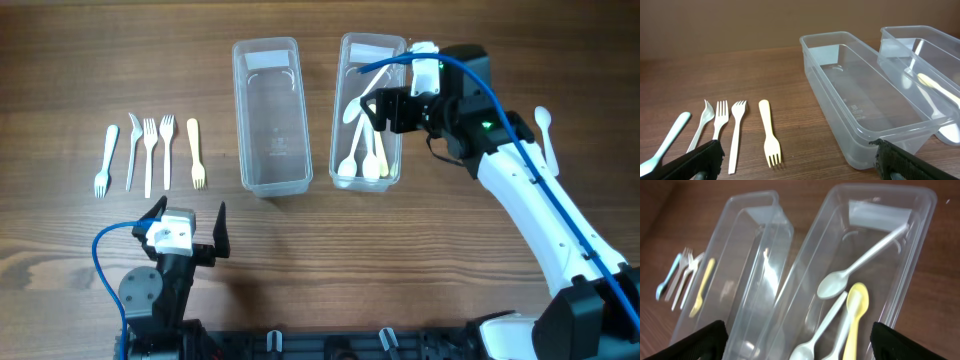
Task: Pack container
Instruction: 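Lower the white spoon into the right container and open gripper, then grasp the last white spoon with the right gripper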
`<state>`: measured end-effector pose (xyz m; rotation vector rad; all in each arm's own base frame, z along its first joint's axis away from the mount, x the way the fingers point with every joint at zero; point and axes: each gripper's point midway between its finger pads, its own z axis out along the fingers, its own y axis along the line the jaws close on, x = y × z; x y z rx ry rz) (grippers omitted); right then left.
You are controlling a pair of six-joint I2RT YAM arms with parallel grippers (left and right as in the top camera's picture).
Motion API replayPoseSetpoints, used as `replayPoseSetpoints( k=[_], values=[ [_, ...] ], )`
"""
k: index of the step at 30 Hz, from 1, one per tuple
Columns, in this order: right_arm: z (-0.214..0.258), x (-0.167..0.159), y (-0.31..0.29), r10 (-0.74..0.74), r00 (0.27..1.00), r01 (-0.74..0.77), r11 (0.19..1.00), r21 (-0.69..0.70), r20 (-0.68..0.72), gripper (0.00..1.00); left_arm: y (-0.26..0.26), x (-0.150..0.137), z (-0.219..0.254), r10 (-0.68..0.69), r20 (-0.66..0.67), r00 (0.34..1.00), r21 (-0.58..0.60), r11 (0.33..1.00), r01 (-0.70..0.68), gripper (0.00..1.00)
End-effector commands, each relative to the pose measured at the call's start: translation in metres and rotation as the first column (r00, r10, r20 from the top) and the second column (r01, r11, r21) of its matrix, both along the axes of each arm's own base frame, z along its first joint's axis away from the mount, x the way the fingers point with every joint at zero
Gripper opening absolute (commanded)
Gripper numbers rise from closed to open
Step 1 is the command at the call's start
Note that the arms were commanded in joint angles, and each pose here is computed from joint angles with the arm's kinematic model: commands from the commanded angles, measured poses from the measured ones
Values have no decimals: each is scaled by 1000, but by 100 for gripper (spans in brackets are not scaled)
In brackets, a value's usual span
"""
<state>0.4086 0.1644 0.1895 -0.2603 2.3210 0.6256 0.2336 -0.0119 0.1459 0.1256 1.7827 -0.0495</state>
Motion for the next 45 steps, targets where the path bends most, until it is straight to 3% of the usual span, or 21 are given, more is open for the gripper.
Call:
replayPoseSetpoints(
  k=[1, 4, 7, 11, 15, 17, 19, 29, 37, 45],
  values=[
    [16, 0, -3, 57, 996, -57, 998, -4, 74, 100, -4, 0, -1, -27, 5, 1000, 12, 1000, 27, 100],
    [28, 4, -28, 12, 994, -10, 1000, -17, 106, 100, -4, 0, -1, -27, 5, 1000, 12, 1000, 27, 100],
    [42, 12, -93, -196, 971, 206, 977, -59, 136, 100, -4, 0, -1, -27, 5, 1000, 12, 1000, 27, 100],
    [62, 2, -203, -521, 826, 558, 809, -183, 216, 100, -4, 0, -1, -27, 5, 1000, 12, 1000, 27, 100],
    [69, -18, -273, -652, 705, 709, 644, -285, 279, 100, -4, 0, -1, -27, 5, 1000, 12, 1000, 27, 100],
    [62, -28, -299, -568, 763, 641, 607, -470, 308, 100, -4, 0, -1, -27, 5, 1000, 12, 1000, 27, 100],
    [51, -34, -311, -532, 799, 587, 588, -557, 280, 100, -4, 0, -1, -27, 5, 1000, 12, 1000, 27, 100],
    [-9, -27, -339, -555, 820, 505, 582, -638, 143, 99, -4, 0, -1, -27, 5, 1000, 12, 1000, 27, 100],
    [-98, -12, -348, -546, 837, 380, 626, -681, -34, 100, -4, 0, -1, -27, 5, 1000, 12, 1000, 27, 100],
    [-157, 1, -357, -522, 846, 377, 731, -569, -108, 100, -4, 0, -1, -27, 5, 1000, 12, 1000, 27, 100]
  ],
)
